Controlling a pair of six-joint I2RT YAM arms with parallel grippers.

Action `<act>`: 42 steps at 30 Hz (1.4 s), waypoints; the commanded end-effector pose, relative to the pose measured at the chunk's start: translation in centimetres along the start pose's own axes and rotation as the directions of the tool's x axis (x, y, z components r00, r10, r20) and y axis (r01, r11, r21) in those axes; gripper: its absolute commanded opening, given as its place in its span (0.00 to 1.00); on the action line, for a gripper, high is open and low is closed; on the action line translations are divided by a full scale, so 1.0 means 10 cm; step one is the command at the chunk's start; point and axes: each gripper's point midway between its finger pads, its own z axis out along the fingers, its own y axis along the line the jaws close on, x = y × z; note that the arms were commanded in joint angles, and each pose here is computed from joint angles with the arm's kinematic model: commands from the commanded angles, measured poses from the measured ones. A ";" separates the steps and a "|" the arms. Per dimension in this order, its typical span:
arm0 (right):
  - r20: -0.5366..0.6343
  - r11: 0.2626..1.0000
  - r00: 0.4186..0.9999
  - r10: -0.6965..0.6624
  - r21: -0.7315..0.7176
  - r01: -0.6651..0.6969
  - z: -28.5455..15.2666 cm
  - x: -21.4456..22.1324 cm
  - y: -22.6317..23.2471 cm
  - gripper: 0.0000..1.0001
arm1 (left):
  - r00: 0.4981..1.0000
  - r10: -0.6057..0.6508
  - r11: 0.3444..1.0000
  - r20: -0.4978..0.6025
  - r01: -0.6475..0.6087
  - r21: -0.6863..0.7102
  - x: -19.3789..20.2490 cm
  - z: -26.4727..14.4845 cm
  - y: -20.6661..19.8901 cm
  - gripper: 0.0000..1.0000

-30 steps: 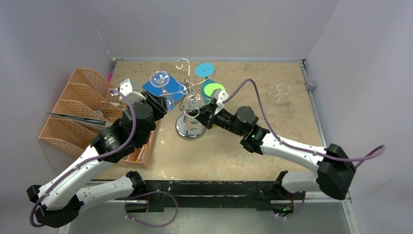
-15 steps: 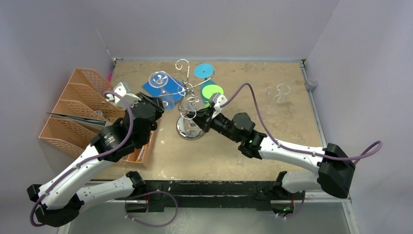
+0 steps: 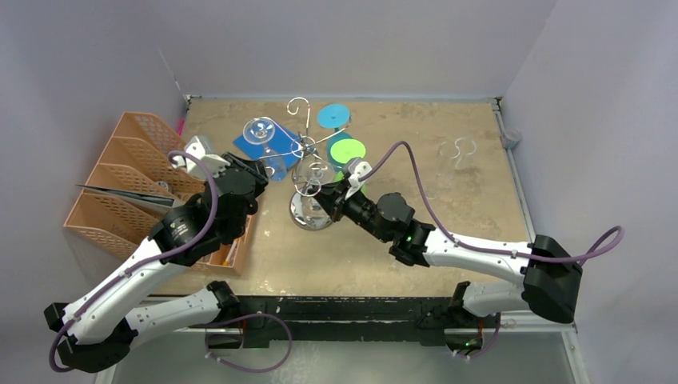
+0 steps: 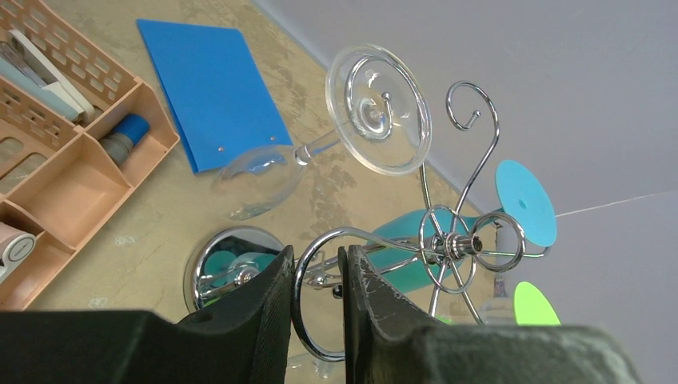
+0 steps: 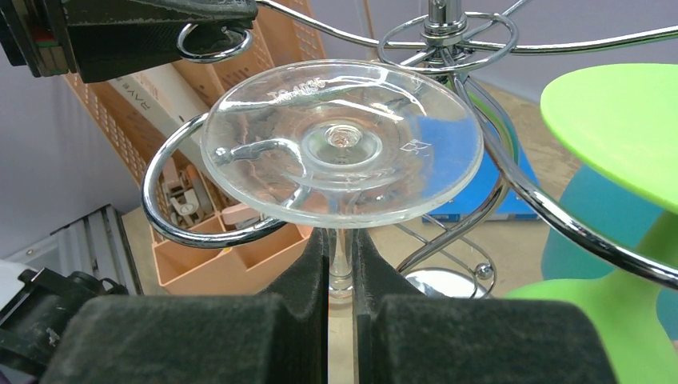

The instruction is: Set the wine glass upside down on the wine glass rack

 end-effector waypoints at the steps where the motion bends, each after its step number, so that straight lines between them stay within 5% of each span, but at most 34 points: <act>1: 0.132 0.999 0.991 0.028 -0.029 -0.024 0.02 -0.43 0.22 0.00 | 1.000 0.016 1.000 0.016 -0.016 -0.013 -0.07 -0.03 0.05 0.01; 28: 0.116 0.979 0.992 -0.040 -0.196 0.063 0.04 -0.48 0.66 0.00 | 1.000 0.002 1.000 0.022 -0.002 -0.001 -0.12 -0.06 0.04 0.00; 42: 0.164 0.997 0.985 -0.051 -0.050 0.060 -0.02 -0.55 0.38 0.00 | 1.000 -0.005 1.000 0.025 0.005 0.000 -0.14 -0.08 0.07 0.05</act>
